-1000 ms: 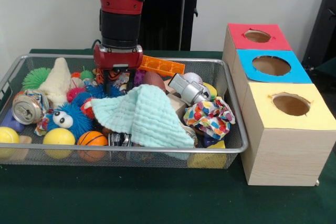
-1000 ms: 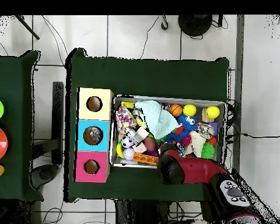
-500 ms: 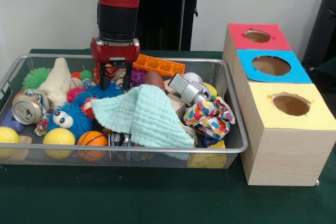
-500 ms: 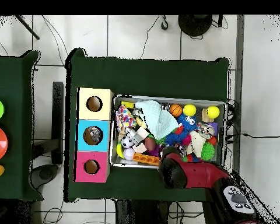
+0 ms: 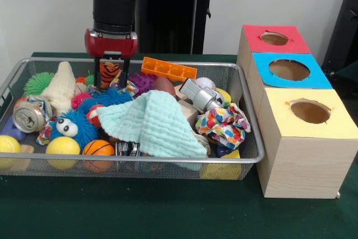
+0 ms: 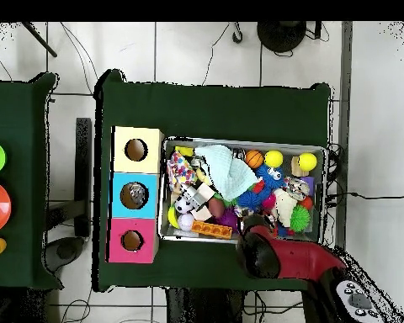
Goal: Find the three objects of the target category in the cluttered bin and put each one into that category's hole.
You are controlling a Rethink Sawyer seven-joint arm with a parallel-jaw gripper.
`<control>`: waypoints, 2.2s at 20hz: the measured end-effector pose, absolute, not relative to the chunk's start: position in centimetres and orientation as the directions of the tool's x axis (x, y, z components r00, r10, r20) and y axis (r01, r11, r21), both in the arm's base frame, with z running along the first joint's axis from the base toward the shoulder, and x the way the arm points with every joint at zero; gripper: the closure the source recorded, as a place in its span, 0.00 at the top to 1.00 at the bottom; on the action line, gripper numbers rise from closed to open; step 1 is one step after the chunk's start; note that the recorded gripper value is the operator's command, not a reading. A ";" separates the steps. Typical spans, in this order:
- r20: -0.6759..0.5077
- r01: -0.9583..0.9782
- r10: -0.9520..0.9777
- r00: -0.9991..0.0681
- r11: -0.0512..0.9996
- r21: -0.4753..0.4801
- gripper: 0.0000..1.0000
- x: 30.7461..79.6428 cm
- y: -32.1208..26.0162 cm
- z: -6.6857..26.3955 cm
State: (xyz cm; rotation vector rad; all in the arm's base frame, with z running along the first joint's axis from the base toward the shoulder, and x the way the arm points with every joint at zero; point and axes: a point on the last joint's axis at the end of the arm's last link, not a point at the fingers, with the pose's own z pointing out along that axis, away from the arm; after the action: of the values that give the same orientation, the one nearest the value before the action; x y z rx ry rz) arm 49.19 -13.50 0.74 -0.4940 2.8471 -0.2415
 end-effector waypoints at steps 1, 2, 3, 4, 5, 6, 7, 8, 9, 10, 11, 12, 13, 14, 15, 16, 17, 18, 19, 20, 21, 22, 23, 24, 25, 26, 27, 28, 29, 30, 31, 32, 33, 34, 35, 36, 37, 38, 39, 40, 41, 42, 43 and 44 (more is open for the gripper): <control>-0.208 -0.305 -0.346 -0.915 0.930 -0.204 1.00 49.2 -13.8 0.8; -0.207 -0.303 -0.344 -0.916 0.931 -0.205 1.00 49.1 -13.9 0.8; -0.207 -0.301 -0.342 -0.917 0.931 -0.205 1.00 49.1 -14.0 0.9; -0.207 -0.299 -0.340 -0.917 0.932 -0.205 1.00 49.1 -14.1 0.9; -0.207 -0.298 -0.339 -0.918 0.932 -0.205 1.00 49.0 -14.2 0.8; -0.206 -0.297 -0.337 -0.919 0.933 -0.204 1.00 49.0 -14.2 0.8; -0.206 -0.296 -0.336 -0.919 0.933 -0.204 1.00 48.9 -14.3 0.8; -0.203 -0.296 -0.335 -0.920 0.934 -0.202 1.00 48.9 -14.3 0.6; -0.201 -0.296 -0.335 -0.921 0.934 -0.201 1.00 48.8 -14.3 0.4; -0.198 -0.296 -0.334 -0.922 0.934 -0.199 1.00 48.7 -14.4 0.2; -0.195 -0.295 -0.333 -0.923 0.935 -0.197 1.00 48.7 -14.4 -0.1; -0.193 -0.295 -0.332 -0.924 0.935 -0.196 1.00 48.6 -14.5 -0.4; -0.190 -0.295 -0.331 -0.924 0.936 -0.193 1.00 48.6 -14.5 -0.8; -0.187 -0.295 -0.330 -0.925 0.936 -0.191 1.00 48.6 -14.5 -1.2; -0.185 -0.296 -0.330 -0.926 0.936 -0.189 1.00 48.5 -14.6 -1.7; -0.187 -0.296 -0.331 -0.925 0.936 -0.189 1.00 48.6 -14.6 -2.0; -0.190 -0.297 -0.331 -0.924 0.936 -0.189 1.00 48.6 -14.6 -2.3; -0.195 -0.297 -0.333 -0.922 0.935 -0.193 1.00 48.8 -14.7 -2.6; -0.204 -0.297 -0.337 -0.919 0.933 -0.203 1.00 48.9 -14.9 -3.2; -0.205 -0.297 -0.339 -0.918 0.932 -0.207 1.00 48.8 -15.1 -3.6; -0.206 -0.297 -0.339 -0.918 0.932 -0.209 1.00 48.7 -15.1 -3.8; -0.208 -0.298 -0.341 -0.917 0.930 -0.213 1.00 48.5 -15.2 -4.3; -0.209 -0.299 -0.343 -0.916 0.929 -0.216 1.00 48.4 -15.3 -4.4; -0.213 -0.300 -0.346 -0.914 0.928 -0.222 1.00 48.4 -15.3 -4.6; -0.217 -0.301 -0.350 -0.911 0.926 -0.227 1.00 48.3 -15.4 -4.7; -0.217 -0.302 -0.351 -0.911 0.925 -0.230 1.00 48.3 -15.4 -4.8; -0.218 -0.303 -0.353 -0.910 0.924 -0.232 1.00 48.2 -15.4 -4.8; -0.218 -0.303 -0.354 -0.909 0.924 -0.234 1.00 48.2 -15.4 -4.8; -0.218 -0.305 -0.356 -0.909 0.922 -0.237 1.00 48.1 -15.5 -4.9; -0.218 -0.305 -0.358 -0.908 0.921 -0.240 1.00 48.0 -15.5 -4.9; -0.217 -0.306 -0.359 -0.908 0.920 -0.243 1.00 48.0 -15.6 -4.9; -0.217 -0.307 -0.360 -0.907 0.920 -0.244 1.00 48.0 -15.6 -4.9; -0.217 -0.306 -0.360 -0.908 0.920 -0.244 1.00 48.0 -15.6 -4.9; -0.217 -0.306 -0.360 -0.908 0.920 -0.245 1.00 48.0 -15.6 -4.9; -0.216 -0.306 -0.360 -0.908 0.920 -0.245 1.00 48.0 -15.7 -4.9; -0.216 -0.306 -0.360 -0.908 0.920 -0.245 1.00 48.0 -15.7 -4.9; -0.216 -0.306 -0.360 -0.908 0.920 -0.245 1.00 48.0 -15.7 -5.0; -0.216 -0.306 -0.360 -0.908 0.920 -0.246 1.00 48.0 -15.7 -5.0; -0.216 -0.306 -0.360 -0.908 0.920 -0.246 1.00 48.0 -15.8 -5.0; -0.215 -0.306 -0.360 -0.908 0.919 -0.248 1.00 48.0 -15.8 -5.0; -0.214 -0.305 -0.360 -0.908 0.919 -0.249 1.00 48.0 -15.9 -5.0; -0.213 -0.306 -0.360 -0.908 0.919 -0.250 1.00 48.0 -16.0 -5.0; -0.211 -0.306 -0.361 -0.908 0.918 -0.252 1.00 47.9 -16.0 -4.9; -0.210 -0.307 -0.362 -0.908 0.917 -0.254 1.00 47.9 -16.0 -4.9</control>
State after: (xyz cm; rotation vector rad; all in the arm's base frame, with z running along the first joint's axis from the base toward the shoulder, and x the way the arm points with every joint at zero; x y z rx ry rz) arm 47.93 -16.03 -4.92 -0.5011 2.8248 -0.3144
